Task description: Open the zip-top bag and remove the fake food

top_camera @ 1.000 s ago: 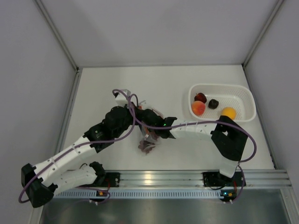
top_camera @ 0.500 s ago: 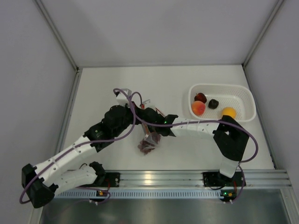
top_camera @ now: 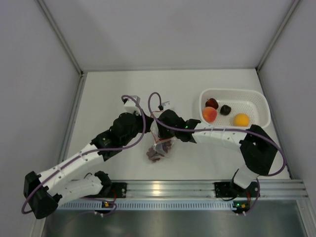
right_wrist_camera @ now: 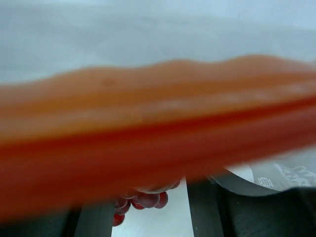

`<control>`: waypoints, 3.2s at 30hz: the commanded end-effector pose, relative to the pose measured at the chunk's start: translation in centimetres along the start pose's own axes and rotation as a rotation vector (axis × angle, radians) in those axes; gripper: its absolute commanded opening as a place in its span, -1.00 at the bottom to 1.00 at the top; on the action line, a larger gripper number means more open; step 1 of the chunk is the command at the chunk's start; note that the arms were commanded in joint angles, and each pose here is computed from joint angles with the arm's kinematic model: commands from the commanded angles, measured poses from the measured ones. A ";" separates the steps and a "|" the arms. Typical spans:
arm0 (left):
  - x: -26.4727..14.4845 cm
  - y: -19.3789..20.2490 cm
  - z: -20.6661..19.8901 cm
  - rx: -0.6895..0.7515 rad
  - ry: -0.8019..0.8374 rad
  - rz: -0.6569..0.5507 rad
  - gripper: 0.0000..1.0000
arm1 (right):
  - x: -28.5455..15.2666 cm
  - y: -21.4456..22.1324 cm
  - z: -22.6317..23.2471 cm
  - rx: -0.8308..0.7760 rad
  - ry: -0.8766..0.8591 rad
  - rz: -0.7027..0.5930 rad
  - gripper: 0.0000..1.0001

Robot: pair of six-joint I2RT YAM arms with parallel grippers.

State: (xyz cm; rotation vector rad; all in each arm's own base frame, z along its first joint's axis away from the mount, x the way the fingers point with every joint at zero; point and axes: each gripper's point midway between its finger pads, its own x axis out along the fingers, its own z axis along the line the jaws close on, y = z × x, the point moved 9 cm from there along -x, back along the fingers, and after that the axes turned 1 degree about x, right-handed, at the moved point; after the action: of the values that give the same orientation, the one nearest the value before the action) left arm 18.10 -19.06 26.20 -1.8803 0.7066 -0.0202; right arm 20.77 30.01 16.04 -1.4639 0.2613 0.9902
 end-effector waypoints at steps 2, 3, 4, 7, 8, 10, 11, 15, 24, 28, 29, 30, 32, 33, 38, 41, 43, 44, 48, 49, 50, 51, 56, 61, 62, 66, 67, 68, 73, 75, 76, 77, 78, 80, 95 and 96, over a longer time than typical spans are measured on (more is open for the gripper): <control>0.6 -0.4 0.1 -0.023 -0.053 -0.040 -1.00 | -2.8 -1.6 1.0 -0.026 -0.093 -0.105 -0.78; 0.7 -0.5 0.2 -0.026 -0.065 -0.046 -1.00 | -3.2 -1.5 1.0 -0.040 -0.106 -0.111 -0.78; 0.8 -0.4 0.3 -0.025 -0.071 -0.043 -1.00 | -3.6 -1.5 1.2 -0.047 -0.117 -0.118 -0.78; 1.2 -0.1 0.2 -0.018 -0.072 -0.028 -1.00 | -5.2 -1.8 1.2 -0.047 -0.140 -0.162 -0.78; 1.3 0.0 0.1 -0.015 -0.067 -0.019 -1.00 | -5.6 -2.0 1.2 -0.044 -0.150 -0.175 -0.78; 1.6 0.3 -0.1 -0.017 -0.042 0.009 -1.00 | -6.8 -2.6 1.1 -0.037 -0.169 -0.205 -0.78; 1.7 0.3 -0.3 -0.018 -0.030 0.015 -1.00 | -7.4 -2.9 1.0 -0.032 -0.177 -0.220 -0.78; 2.3 0.6 -0.7 -0.013 -0.003 0.046 -1.00 | -9.0 -4.0 0.9 -0.024 -0.182 -0.261 -0.78; 3.1 1.3 -0.3 -0.002 -0.042 0.066 -1.00 | -13.4 -6.6 -0.1 -0.006 -0.187 -0.379 -0.78; 3.4 1.4 -0.3 -0.004 -0.056 0.070 -1.00 | -14.9 -8.2 -2.2 0.046 -0.175 -0.432 -0.79; 3.4 1.5 -0.2 -0.001 -0.058 0.079 -1.00 | -15.8 -8.6 -3.0 0.062 -0.177 -0.458 -0.79; 3.4 1.4 -0.3 -0.003 -0.055 0.083 -1.00 | -15.8 -9.0 -4.7 0.089 -0.123 -0.460 -0.79; 3.3 1.4 -0.4 -0.002 -0.053 0.088 -1.00 | -16.6 -9.5 -7.2 0.131 -0.043 -0.489 -0.77; 3.2 1.2 -0.4 -0.002 -0.050 0.083 -1.00 | -16.5 -10.0 -9.7 0.172 0.042 -0.502 -0.77; 2.6 0.6 -0.8 -0.011 -0.031 0.071 -1.00 | -15.4 -9.1 -17.9 0.304 0.337 -0.466 -0.67; 2.5 0.0 -1.3 -0.011 -0.011 0.074 -1.00 | -13.9 -8.2 -22.5 0.378 0.469 -0.408 -0.67; 2.3 -0.3 -1.4 -0.008 -0.011 0.080 -1.00 | -13.2 -7.8 -25.1 0.434 0.507 -0.376 -0.58; 2.2 -0.4 -1.5 -0.010 -0.004 0.077 -1.00 | -12.1 -7.3 -26.3 0.463 0.525 -0.340 -0.51; 1.4 -0.9 -1.5 -0.014 0.006 0.061 -1.00 | -10.2 -6.6 -29.3 0.528 0.582 -0.262 -0.21; 1.3 -1.0 -1.5 -0.013 0.006 0.059 -1.00 | -9.7 -6.4 -29.7 0.534 0.609 -0.233 0.12; 1.1 -1.0 -1.4 -0.014 0.001 0.053 -1.00 | -9.7 -6.7 -29.7 0.536 0.609 -0.235 0.23; 1.0 -1.1 -1.3 -0.012 0.000 0.052 -1.00 | -9.7 -6.7 -29.8 0.537 0.613 -0.229 0.32; 0.8 -1.2 -1.5 -0.014 0.013 0.053 -1.00 | -11.4 -7.1 -28.5 0.527 0.577 -0.309 0.99; 0.5 -1.4 -1.6 -0.024 0.022 0.045 -1.00 | -12.1 -7.6 -24.7 0.501 0.135 -0.421 0.99; 0.5 -1.5 -1.6 -0.026 0.026 0.044 -1.00 | -12.2 -7.8 -24.2 0.508 0.083 -0.432 0.99; 0.5 -1.5 -2.0 -0.032 0.046 0.055 -1.00 | -12.5 -8.3 -21.5 0.485 -0.035 -0.410 0.70; 0.5 -1.5 -2.0 -0.032 0.047 0.056 -1.00 | -12.9 -8.8 -20.9 0.470 -0.035 -0.422 0.58; 0.5 -1.6 -2.0 -0.034 0.048 0.055 -1.00 | -12.9 -8.7 -19.7 0.446 -0.056 -0.400 0.52; 0.5 -1.7 -2.3 -0.046 0.060 0.060 -1.00 | -14.5 -9.9 -15.5 0.353 -0.068 -0.399 0.20; 0.7 -1.7 -2.5 -0.047 0.067 0.066 -1.00 | -14.7 -9.8 -13.3 0.308 -0.105 -0.379 0.11; 0.7 -1.8 -2.6 -0.048 0.070 0.066 -1.00 | -15.1 -10.1 -12.7 0.296 -0.105 -0.384 0.06; 0.7 -1.9 -2.7 -0.050 0.073 0.067 -1.00 | -15.2 -10.1 -11.9 0.280 -0.122 -0.380 0.02; 0.8 -1.8 -2.7 -0.051 0.078 0.074 -1.00 | -15.3 -9.9 -10.5 0.251 -0.156 -0.368 -0.02; 0.9 -1.9 -2.9 -0.054 0.082 0.076 -1.00 | -15.6 -10.1 -9.2 0.230 -0.169 -0.363 -0.15; 0.3 -2.0 -3.1 -0.197 0.120 0.001 -1.00 | -10.1 -5.8 1.6 0.233 -0.173 -0.252 -0.52; 0.2 -1.9 -3.0 -0.206 0.123 -0.003 -1.00 | -9.6 -5.5 1.9 0.247 -0.161 -0.266 -0.50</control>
State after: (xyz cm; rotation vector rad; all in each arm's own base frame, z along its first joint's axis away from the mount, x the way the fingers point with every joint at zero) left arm 18.24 -21.38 27.45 -1.9873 0.8637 0.0234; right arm 18.20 27.44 26.83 -1.2215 0.0736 0.9402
